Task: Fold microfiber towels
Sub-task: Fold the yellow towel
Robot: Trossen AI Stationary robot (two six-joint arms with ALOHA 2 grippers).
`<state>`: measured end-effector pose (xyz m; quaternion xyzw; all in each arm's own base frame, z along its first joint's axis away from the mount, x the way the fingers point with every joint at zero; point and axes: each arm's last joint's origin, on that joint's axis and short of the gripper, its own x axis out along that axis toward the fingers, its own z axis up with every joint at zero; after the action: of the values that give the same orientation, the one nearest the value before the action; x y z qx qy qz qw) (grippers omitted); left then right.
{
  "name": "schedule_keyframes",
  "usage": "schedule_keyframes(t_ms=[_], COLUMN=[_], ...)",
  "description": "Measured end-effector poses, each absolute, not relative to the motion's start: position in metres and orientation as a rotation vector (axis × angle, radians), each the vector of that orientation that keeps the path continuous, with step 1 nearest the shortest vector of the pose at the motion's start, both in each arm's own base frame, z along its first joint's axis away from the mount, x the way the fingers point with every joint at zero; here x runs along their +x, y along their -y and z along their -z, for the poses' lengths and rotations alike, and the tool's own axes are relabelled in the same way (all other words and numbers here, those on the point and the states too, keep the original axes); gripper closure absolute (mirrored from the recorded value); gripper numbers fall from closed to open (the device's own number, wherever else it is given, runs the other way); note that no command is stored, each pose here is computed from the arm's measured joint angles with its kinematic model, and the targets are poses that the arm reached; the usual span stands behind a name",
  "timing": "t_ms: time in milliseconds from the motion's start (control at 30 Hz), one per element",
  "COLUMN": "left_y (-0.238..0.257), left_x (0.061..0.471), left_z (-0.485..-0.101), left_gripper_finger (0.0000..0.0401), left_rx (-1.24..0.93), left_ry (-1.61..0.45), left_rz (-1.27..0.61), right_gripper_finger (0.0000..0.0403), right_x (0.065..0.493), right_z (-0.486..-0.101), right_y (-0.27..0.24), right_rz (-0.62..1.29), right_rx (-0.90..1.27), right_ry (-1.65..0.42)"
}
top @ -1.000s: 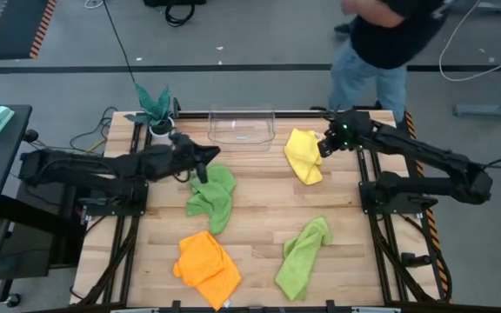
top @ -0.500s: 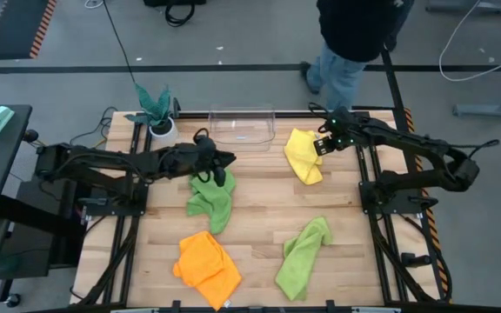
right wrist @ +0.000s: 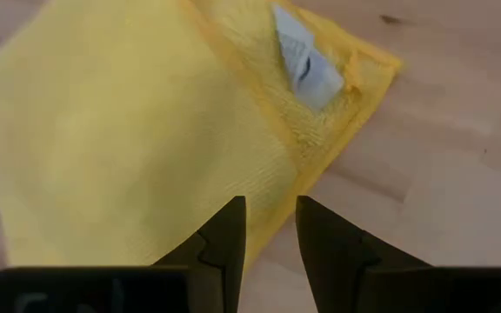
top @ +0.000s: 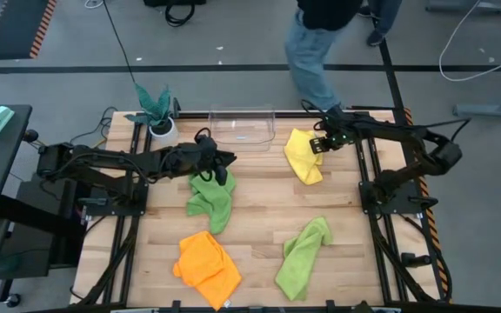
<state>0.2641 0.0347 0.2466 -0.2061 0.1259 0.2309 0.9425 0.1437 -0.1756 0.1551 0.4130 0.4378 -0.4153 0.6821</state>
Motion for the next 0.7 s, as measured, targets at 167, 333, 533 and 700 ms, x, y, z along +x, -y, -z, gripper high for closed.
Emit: schedule_keyframes(t_ms=[167,333,533,700], left_y=[-0.035,-0.038,-0.039,-0.039], left_x=[0.264,0.264,0.263,0.263], left_z=[-0.247,-0.247,-0.247,-0.247], left_gripper_finger=[0.0310,0.0311,0.0308,0.0307], left_rx=[-0.421,-0.423,-0.443,-0.444], left_ry=[-0.256,-0.254,-0.248,-0.247], left_rz=[-0.473,-0.482,-0.490,-0.490], right_gripper_finger=[0.0292,0.0292,0.0293,0.0294], right_x=[0.142,0.143,0.144,0.146], right_z=[-0.151,-0.154,-0.153,-0.152], right_y=[0.182,0.186,0.187,0.189], right_rz=[0.936,0.908,0.912,0.920], right_rx=[0.948,0.948,0.947,0.959], right_ry=[-0.964,-0.922,-0.910,-0.912])
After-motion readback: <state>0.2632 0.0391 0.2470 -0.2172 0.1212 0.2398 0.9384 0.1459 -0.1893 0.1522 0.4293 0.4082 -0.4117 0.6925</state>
